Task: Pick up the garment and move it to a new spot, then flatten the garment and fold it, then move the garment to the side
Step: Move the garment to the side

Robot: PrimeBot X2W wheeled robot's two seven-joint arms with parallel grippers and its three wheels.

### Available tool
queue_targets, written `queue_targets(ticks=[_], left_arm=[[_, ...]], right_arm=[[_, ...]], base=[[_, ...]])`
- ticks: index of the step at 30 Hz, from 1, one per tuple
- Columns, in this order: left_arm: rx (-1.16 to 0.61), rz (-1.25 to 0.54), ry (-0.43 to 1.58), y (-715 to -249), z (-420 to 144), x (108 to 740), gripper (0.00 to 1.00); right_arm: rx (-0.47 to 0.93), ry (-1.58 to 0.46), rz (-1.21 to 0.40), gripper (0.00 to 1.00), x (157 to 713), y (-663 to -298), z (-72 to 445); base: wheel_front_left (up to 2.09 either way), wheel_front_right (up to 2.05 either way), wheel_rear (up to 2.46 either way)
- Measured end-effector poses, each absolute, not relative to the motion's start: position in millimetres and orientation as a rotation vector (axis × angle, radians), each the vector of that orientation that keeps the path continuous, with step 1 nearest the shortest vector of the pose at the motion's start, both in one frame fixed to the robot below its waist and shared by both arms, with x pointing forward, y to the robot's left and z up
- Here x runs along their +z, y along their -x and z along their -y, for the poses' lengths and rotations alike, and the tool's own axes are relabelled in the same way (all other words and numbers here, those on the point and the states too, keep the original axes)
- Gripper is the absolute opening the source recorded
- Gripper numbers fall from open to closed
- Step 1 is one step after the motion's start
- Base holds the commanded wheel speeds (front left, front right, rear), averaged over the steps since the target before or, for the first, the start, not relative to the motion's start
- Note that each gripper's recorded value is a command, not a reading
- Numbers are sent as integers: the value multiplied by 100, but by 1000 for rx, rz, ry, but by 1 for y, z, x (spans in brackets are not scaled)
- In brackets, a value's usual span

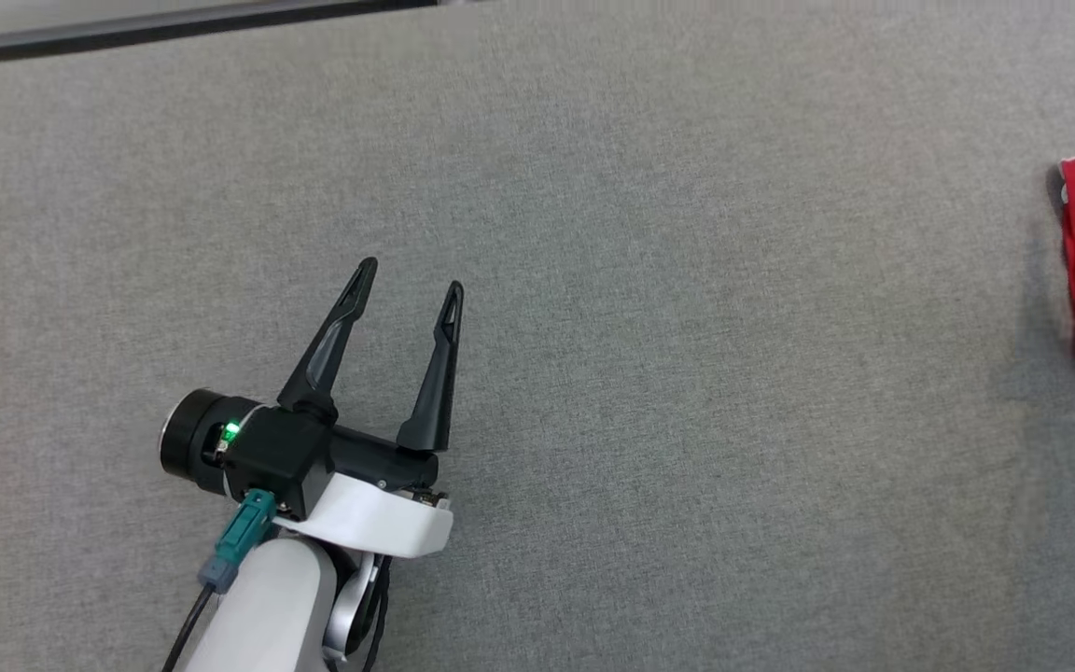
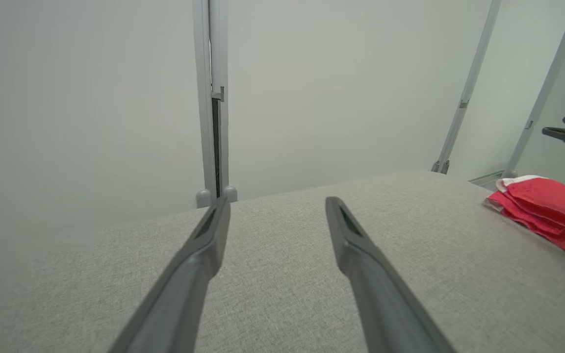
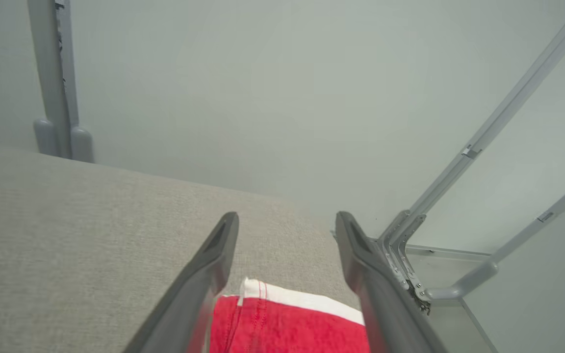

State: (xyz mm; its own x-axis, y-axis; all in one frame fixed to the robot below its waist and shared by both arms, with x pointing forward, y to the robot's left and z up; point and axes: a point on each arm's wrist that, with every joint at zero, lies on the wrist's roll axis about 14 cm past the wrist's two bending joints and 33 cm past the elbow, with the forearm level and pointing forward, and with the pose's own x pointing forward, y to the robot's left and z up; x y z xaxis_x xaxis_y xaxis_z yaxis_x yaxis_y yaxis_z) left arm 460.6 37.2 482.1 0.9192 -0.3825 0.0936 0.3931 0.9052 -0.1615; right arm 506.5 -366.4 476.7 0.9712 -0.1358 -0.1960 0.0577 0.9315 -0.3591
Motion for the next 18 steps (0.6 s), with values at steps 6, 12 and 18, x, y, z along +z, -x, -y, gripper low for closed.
queue_targets(ticks=[6, 12, 18], left_arm=[[-335, 107, 184, -444, -53, 509, 100], [-241, 143, 159, -417, -80, 529, 100], [-148, 144, 146, -379, -109, 532, 100]], right_arm=[[88, 282, -48, 100, 510, -506, 277], [208, 158, 96, 100, 541, -476, 209], [259, 114, 141, 100, 545, -434, 170]], base=[[0, 0, 0], [0, 0, 0], [0, 0, 0]])
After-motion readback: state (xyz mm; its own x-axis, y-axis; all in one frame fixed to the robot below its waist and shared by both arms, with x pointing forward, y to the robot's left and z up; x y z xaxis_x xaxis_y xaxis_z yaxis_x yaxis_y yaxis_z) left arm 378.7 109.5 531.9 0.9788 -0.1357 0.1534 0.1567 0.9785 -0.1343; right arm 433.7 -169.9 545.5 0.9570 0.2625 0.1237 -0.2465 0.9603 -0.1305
